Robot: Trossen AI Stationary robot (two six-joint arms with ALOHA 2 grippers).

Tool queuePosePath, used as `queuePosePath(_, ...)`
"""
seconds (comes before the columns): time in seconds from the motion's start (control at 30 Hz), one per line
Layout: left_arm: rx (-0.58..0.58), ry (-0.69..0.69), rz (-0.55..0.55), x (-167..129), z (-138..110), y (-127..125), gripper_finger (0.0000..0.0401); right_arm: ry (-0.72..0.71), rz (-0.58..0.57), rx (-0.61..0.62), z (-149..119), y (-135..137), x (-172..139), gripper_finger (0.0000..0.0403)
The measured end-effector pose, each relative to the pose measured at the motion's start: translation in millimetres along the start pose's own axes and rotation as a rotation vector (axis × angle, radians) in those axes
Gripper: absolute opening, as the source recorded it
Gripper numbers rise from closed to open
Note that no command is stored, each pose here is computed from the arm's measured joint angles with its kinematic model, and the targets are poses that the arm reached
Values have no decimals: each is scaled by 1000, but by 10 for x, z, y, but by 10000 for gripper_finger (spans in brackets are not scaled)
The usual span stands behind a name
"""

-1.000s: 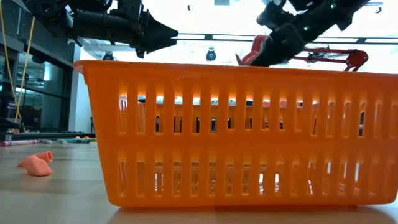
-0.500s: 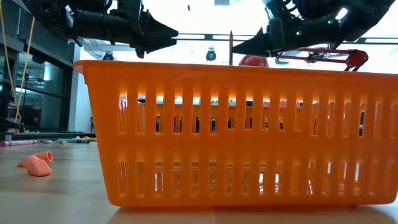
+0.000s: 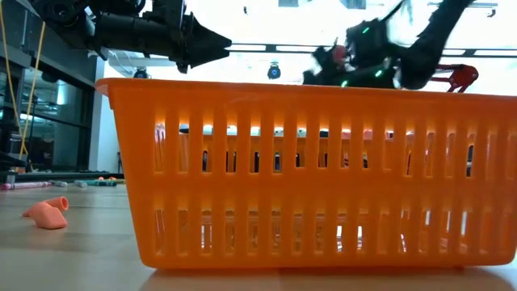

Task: Sort crayons
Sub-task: Put the pink crayon into the top blue bin

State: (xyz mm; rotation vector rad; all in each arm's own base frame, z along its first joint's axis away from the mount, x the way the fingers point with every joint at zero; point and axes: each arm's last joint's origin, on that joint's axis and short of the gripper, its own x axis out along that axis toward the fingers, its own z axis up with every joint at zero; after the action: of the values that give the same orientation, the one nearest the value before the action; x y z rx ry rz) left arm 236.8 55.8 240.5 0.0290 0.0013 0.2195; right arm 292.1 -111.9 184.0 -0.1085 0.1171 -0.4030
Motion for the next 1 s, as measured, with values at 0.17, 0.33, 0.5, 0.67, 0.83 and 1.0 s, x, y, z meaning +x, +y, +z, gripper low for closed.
queuePosePath(0.17,27,12,-1,0,-11,0,179,61,-21,67,-164,-58,301,0)
queuePosePath(0.33,27,39,-2,-1,-38,-1,179,152,-20,97,-216,-66,427,0)
queuePosePath(0.5,24,47,-2,-1,-46,-1,179,200,-15,95,-195,-65,472,0)
queuePosePath(0.67,24,47,-2,-1,-46,-1,179,218,-18,132,-188,-65,487,0)
queuePosePath(0.83,10,48,-2,-1,-47,-1,179,225,-22,146,-184,-67,481,29)
queuePosePath(1.0,8,52,-2,-2,-51,-1,179,215,-47,144,-98,-86,445,110)
